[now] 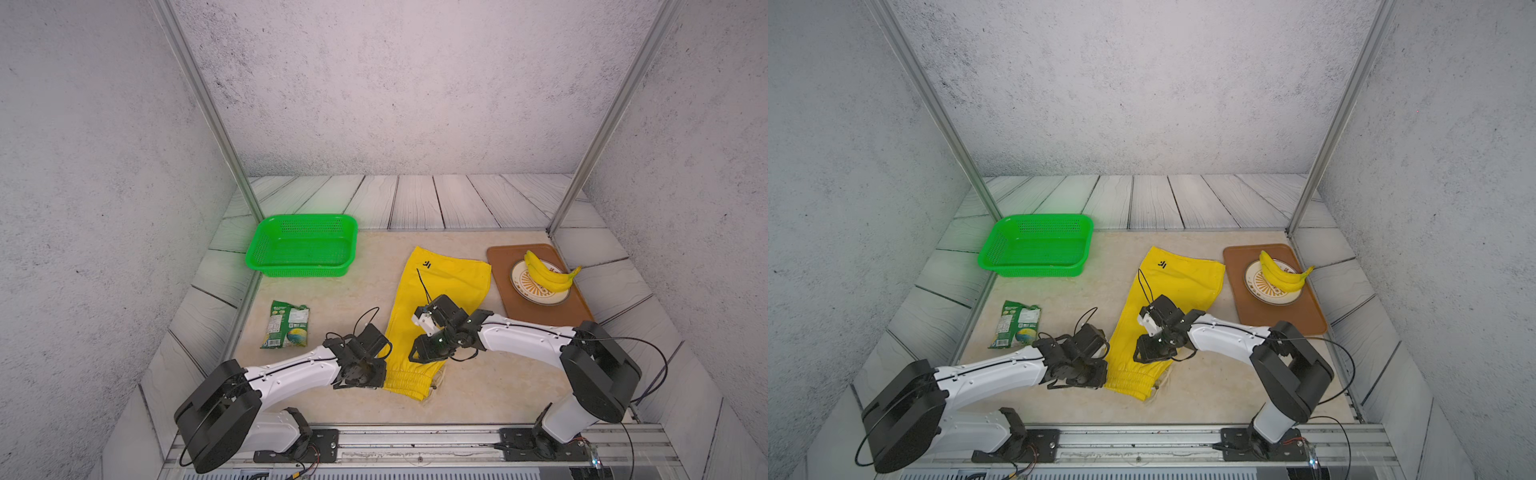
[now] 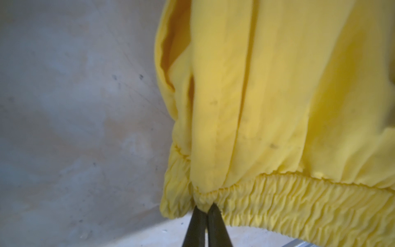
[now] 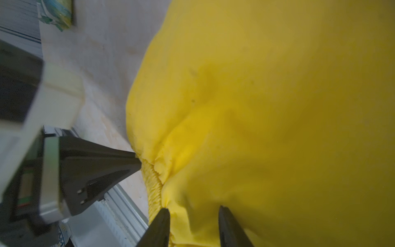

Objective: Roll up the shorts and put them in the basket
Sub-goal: Adjust the shorts at the center of the board.

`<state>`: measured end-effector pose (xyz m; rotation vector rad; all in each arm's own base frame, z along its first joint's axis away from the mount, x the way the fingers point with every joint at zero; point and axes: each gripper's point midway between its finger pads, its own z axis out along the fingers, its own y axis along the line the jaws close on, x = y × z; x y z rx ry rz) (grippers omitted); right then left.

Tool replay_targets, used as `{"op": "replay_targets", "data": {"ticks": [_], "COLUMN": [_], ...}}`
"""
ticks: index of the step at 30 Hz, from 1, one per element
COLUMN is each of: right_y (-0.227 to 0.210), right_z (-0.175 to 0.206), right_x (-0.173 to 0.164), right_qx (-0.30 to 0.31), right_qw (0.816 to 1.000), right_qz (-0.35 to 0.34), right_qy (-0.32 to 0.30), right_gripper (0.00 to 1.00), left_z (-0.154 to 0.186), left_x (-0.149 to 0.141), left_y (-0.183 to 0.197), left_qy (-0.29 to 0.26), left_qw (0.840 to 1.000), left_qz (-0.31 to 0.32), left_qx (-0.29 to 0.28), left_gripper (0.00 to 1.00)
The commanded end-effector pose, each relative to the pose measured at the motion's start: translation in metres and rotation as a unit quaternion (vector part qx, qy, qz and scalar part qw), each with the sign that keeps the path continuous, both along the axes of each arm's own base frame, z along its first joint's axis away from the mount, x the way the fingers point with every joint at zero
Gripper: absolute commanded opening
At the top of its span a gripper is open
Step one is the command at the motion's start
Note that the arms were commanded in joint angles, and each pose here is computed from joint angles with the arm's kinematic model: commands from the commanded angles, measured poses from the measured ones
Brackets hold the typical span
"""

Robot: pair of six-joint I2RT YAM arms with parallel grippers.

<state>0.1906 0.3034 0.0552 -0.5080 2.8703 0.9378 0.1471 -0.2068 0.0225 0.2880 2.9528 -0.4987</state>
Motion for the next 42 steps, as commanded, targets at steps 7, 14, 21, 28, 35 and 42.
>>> {"op": "replay_targets", "data": {"ticks": [7,14,21,28,35,42], "right_y": [-0.053,-0.055,-0.065,-0.089,-0.100,-0.103], "right_z": [-0.029,-0.004,-0.014,-0.042,-0.060,-0.061], "right_x": [-0.003,0.008,0.003,0.001,0.030,0.090], "right_qx": [-0.082,-0.073,-0.089,-0.148,-0.195,-0.214], "right_qw": [0.993,0.991,0.989,0.976,0.957,0.947], "right_qz": [-0.080,-0.095,-0.109,-0.152,-0.207,-0.228], "right_qy": [-0.020,-0.060,-0.051,-0.038,-0.055,-0.077], "right_gripper": [0.41,0.45,0.46,0.46,0.44,0.43], "left_z": [0.019,0.062,0.020,-0.019,-0.024,-0.024], "left_x": [-0.003,0.013,0.015,0.001,-0.008,0.004], "left_y": [0.019,0.019,0.040,0.039,0.023,-0.007], "left_qy": [-0.014,-0.084,-0.057,0.009,0.031,0.039], "left_qw": [0.999,0.996,0.995,0.993,0.997,0.998], "left_qz": [-0.001,0.001,0.019,0.009,-0.014,-0.018], "left_qx": [0.029,0.003,0.085,0.116,0.075,0.036], "left_gripper": [0.00,0.00,0.04,0.21,0.15,0.04]}}
